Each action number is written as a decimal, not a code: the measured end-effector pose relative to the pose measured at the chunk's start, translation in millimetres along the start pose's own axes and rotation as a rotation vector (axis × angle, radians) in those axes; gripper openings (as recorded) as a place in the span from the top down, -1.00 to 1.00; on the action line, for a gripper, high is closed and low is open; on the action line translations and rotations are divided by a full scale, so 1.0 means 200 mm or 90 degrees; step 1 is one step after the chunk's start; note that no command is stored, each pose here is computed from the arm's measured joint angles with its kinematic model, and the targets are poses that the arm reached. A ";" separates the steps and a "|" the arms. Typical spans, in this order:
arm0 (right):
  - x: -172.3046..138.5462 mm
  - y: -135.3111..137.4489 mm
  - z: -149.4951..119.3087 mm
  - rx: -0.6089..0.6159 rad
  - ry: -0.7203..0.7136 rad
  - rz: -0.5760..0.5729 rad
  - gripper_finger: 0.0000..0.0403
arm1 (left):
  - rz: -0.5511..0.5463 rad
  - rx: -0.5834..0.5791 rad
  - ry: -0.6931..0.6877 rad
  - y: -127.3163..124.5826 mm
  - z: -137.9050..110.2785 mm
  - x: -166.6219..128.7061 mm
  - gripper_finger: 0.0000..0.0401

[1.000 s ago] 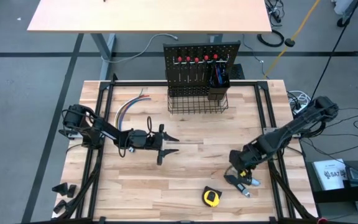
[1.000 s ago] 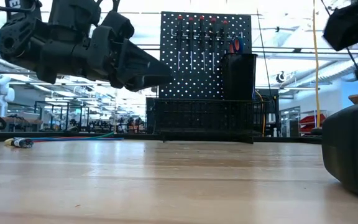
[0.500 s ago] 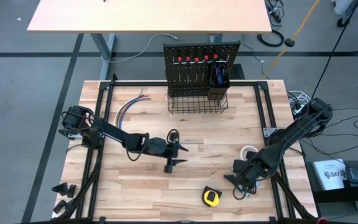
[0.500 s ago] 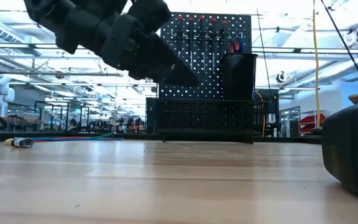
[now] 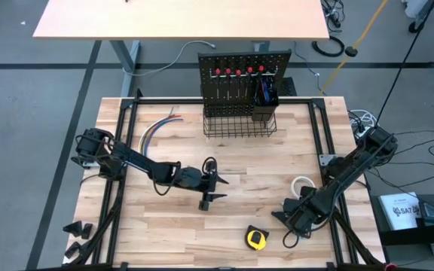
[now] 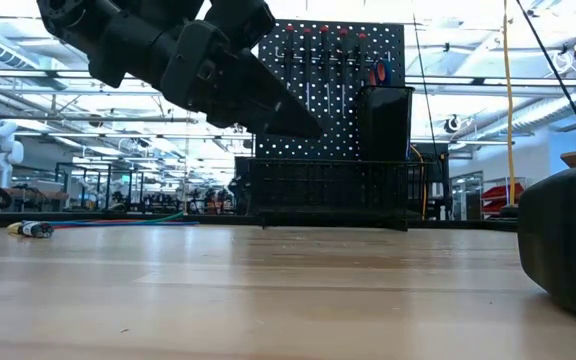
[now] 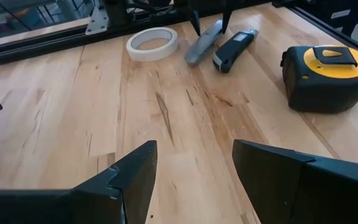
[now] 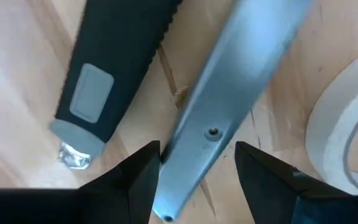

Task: Hang tools onto peg board
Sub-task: Put the silver cutter knife into the wire basket bin on the pegboard, then put the black cutter knife into the wire basket bin on the pegboard

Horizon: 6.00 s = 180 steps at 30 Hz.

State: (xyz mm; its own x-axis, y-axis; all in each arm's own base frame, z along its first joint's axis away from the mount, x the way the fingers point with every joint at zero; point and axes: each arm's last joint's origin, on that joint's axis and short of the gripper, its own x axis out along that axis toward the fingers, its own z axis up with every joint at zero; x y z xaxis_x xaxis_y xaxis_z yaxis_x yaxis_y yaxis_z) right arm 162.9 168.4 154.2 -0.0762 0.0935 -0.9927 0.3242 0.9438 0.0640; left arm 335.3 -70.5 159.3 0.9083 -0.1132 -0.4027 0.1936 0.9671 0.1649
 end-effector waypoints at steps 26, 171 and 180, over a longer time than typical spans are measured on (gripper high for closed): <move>0.08 -0.03 0.02 0.025 -0.098 0.013 0.19 | -0.003 0.000 0.005 0.00 0.00 0.00 -0.08; -0.26 0.04 0.39 0.144 -0.046 0.032 -0.25 | 0.089 -0.042 -0.122 0.06 -0.06 -0.48 -0.08; -0.15 0.10 0.29 0.182 -0.003 0.079 -0.25 | 0.088 -0.041 -0.111 0.06 -0.08 -0.46 -0.08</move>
State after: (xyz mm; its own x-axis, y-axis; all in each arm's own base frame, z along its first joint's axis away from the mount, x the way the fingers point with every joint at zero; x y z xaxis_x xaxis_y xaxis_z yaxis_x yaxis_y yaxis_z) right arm 225.9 167.3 179.5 -0.0146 0.2008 -0.9795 0.5832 0.7975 0.1548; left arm 247.8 -45.5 184.8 0.9760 -0.0111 -0.2173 0.0440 0.9882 0.1469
